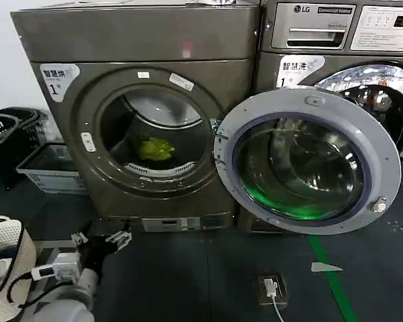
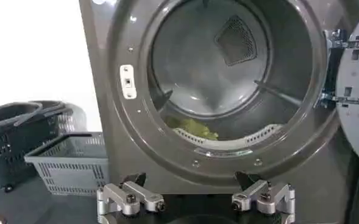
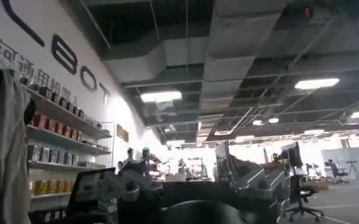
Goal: Grasp the clothes from the dryer.
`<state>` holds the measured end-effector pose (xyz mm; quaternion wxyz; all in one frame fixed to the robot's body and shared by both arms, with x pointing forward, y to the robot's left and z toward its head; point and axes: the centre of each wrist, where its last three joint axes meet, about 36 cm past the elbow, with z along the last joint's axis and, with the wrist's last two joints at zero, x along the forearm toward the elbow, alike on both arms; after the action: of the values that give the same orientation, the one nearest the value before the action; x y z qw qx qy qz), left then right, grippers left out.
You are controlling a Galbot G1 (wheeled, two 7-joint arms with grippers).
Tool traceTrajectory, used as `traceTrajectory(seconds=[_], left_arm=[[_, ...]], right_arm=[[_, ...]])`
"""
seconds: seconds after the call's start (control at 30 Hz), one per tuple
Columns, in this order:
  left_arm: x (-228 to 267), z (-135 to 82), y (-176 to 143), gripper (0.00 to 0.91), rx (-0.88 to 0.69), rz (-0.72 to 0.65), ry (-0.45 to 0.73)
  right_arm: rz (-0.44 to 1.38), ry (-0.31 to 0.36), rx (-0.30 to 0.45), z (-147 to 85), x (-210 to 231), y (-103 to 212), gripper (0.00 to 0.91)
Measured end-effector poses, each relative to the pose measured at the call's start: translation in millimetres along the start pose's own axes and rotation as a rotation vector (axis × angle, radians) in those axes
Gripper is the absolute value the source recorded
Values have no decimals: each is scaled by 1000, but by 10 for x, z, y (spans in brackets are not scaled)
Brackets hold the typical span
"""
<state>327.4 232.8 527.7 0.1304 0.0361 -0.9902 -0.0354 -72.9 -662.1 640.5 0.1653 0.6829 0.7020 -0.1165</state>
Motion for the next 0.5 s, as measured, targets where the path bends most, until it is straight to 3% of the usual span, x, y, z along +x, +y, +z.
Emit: traceTrajectory(seconds=[0.5], left_arm=[[0, 17, -3, 907, 3, 0, 7]], right_arm=[[-2, -1, -1, 3, 12, 14, 907]])
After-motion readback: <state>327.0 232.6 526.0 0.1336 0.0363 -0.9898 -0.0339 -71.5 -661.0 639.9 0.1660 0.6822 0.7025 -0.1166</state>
